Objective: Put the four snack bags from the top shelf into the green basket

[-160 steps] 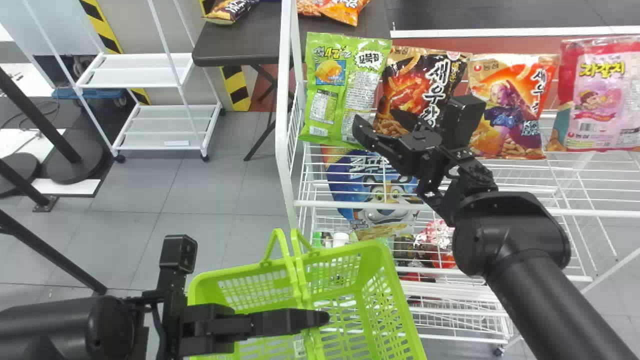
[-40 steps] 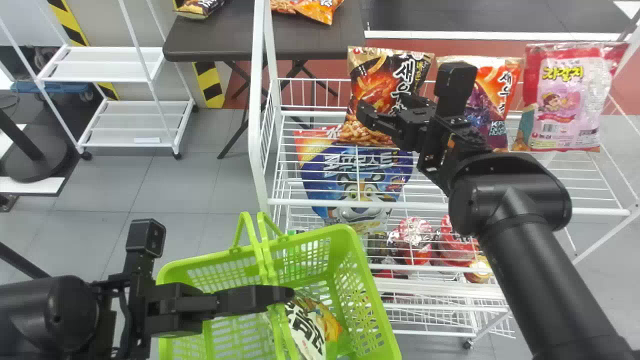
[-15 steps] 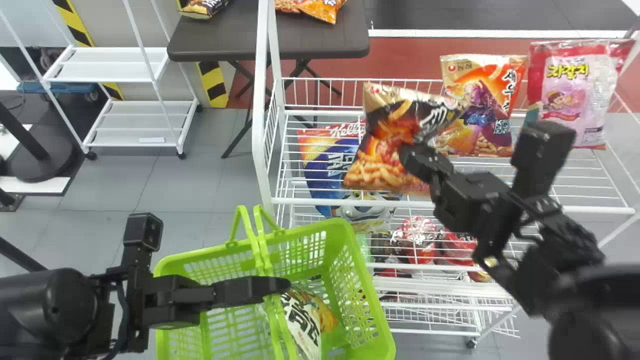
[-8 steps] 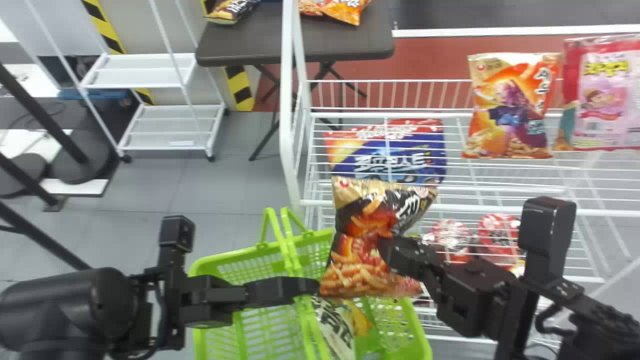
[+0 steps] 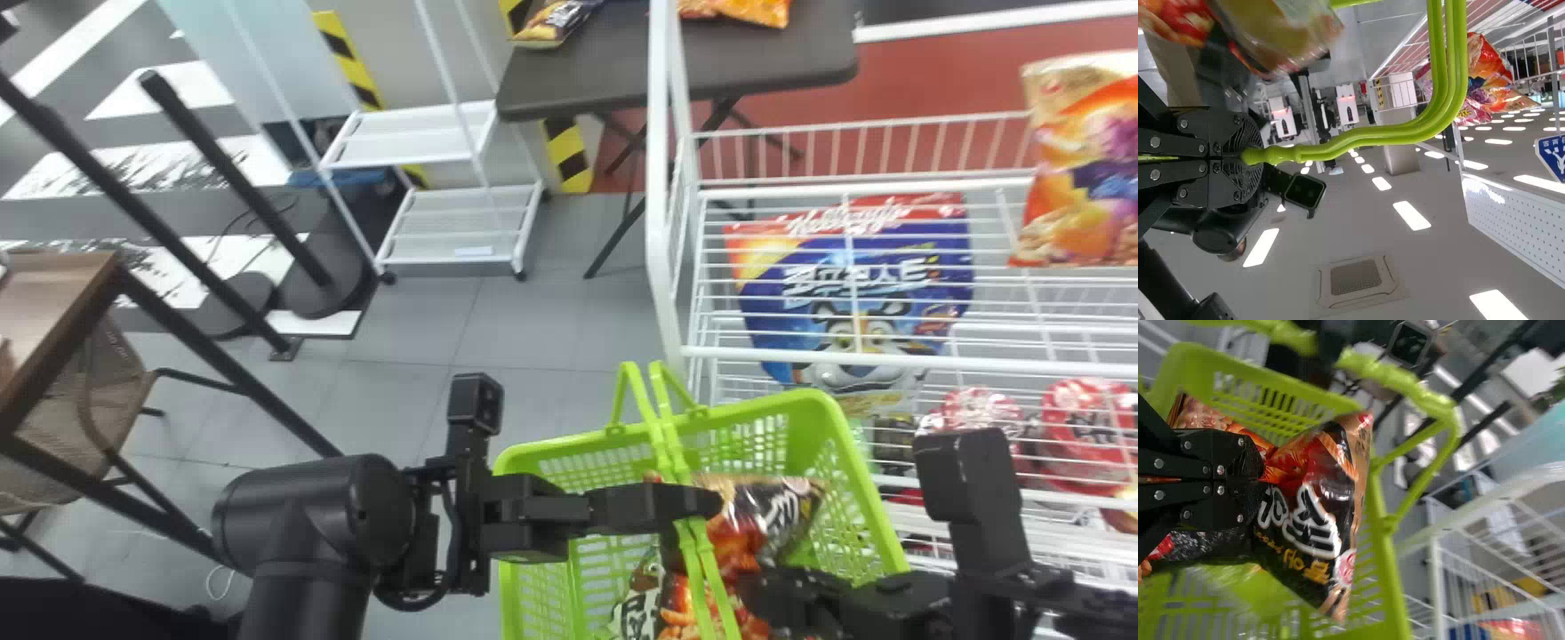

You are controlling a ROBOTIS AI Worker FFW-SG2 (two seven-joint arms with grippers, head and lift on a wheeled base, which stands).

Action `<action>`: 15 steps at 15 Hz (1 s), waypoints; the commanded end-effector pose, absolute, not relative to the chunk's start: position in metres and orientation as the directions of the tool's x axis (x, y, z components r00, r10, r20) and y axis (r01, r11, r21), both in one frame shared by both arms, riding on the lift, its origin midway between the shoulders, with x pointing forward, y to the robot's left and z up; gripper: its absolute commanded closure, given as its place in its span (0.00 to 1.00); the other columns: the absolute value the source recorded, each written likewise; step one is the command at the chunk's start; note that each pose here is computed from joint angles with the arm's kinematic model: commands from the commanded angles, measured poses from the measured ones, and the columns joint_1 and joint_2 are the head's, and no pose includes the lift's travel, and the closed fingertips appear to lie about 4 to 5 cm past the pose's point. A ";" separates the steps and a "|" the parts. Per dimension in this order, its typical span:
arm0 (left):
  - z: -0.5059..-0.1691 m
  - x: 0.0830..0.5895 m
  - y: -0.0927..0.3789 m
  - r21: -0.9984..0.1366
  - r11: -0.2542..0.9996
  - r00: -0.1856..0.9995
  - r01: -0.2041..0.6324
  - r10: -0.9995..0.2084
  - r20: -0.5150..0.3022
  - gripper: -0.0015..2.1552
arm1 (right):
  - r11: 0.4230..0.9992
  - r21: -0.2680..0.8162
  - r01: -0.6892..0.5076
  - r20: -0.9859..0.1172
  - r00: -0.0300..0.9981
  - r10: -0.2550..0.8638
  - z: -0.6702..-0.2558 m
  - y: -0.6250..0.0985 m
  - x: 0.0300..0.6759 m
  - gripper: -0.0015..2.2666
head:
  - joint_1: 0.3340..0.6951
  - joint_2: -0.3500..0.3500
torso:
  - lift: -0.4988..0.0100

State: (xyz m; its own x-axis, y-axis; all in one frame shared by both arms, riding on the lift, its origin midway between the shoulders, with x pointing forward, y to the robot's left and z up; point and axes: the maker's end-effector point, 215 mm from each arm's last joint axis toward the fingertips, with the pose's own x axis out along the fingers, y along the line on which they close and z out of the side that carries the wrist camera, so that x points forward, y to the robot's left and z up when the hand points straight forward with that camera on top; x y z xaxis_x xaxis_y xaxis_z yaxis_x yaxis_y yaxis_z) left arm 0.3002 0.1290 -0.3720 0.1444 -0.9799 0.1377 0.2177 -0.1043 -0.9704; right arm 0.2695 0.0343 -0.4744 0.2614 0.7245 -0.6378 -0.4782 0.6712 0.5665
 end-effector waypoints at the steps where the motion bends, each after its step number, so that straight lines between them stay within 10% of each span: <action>1: -0.369 0.299 0.128 -0.968 -0.118 0.137 0.221 -0.979 0.151 1.00 | 0.624 0.627 -0.467 -0.640 0.148 0.754 -0.495 0.046 0.257 0.00 | 1.00 0.98 | 0.98; 6: -0.369 0.299 0.133 -0.969 -0.112 0.145 0.220 -0.979 0.146 1.00 | 0.575 0.666 -0.475 -0.482 0.315 0.818 -0.423 0.009 0.310 0.03 | 1.00 1.00 | 0.98; 11: -0.370 0.298 0.133 -0.970 -0.112 0.147 0.217 -0.978 0.146 1.00 | 0.839 0.372 -0.397 -0.378 0.761 0.527 -0.356 -0.136 0.457 0.03 | 1.00 0.70 | 0.98; 15: -0.370 0.297 0.133 -0.969 -0.117 0.147 0.218 -0.978 0.151 1.00 | 0.947 0.202 -0.251 -0.349 0.885 0.309 -0.349 -0.220 0.546 0.03 | 1.00 0.42 | 0.98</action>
